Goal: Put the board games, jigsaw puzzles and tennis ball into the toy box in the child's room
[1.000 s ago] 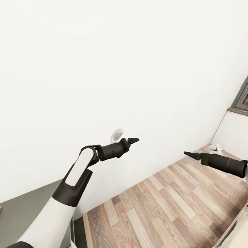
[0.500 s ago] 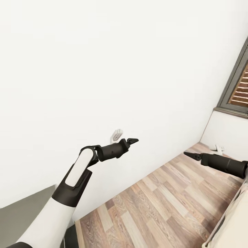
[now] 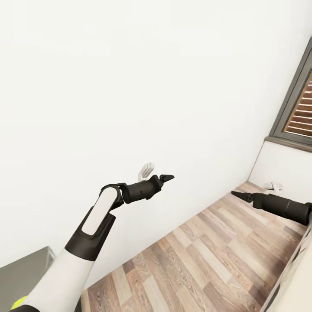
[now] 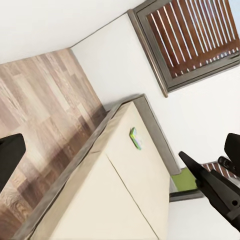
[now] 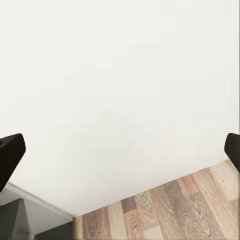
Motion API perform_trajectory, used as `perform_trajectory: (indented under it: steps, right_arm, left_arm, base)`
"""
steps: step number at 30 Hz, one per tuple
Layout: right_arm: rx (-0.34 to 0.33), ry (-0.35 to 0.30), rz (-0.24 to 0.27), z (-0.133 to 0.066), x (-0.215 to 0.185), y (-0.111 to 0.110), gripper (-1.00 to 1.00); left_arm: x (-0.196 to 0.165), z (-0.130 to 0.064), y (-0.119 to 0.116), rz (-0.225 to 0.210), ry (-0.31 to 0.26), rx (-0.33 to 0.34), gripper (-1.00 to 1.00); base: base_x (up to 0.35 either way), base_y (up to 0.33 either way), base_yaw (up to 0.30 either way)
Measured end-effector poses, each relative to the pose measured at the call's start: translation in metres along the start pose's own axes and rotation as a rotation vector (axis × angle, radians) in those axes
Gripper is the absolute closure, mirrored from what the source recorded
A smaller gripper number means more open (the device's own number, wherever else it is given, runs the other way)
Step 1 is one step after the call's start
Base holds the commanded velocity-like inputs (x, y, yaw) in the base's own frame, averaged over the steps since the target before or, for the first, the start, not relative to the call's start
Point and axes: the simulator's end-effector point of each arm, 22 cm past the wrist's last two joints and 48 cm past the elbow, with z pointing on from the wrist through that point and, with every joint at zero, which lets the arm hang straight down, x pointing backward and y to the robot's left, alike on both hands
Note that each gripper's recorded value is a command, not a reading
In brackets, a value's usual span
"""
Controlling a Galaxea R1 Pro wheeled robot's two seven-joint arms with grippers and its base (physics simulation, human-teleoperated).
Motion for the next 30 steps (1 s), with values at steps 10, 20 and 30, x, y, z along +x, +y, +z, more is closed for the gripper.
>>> perform_trajectory:
  steps: [10, 20, 30]
  right_arm:
    - [0.002, 0.000, -0.002, -0.0008, -0.0005, -0.0008, -1.00]
    - [0.001, 0.000, 0.000, -0.0001, -0.0002, -0.0004, -1.00]
    - [-0.001, -0.001, 0.001, 0.0001, 0.0001, 0.0001, -1.00]
  left_arm:
    - [-0.0001, -0.0002, 0.0009, 0.001, 0.000, -0.001, -1.00]
    - [-0.0006, -0.0003, 0.0009, 0.000, 0.000, 0.000, -1.00]
    - [-0.0015, -0.0012, 0.0024, 0.001, -0.002, -0.003, -1.00]
  base:
    - [0.219, -0.202, -0.002]
    - [0.065, -0.060, 0.000]
    - [0.089, -0.007, 0.000]
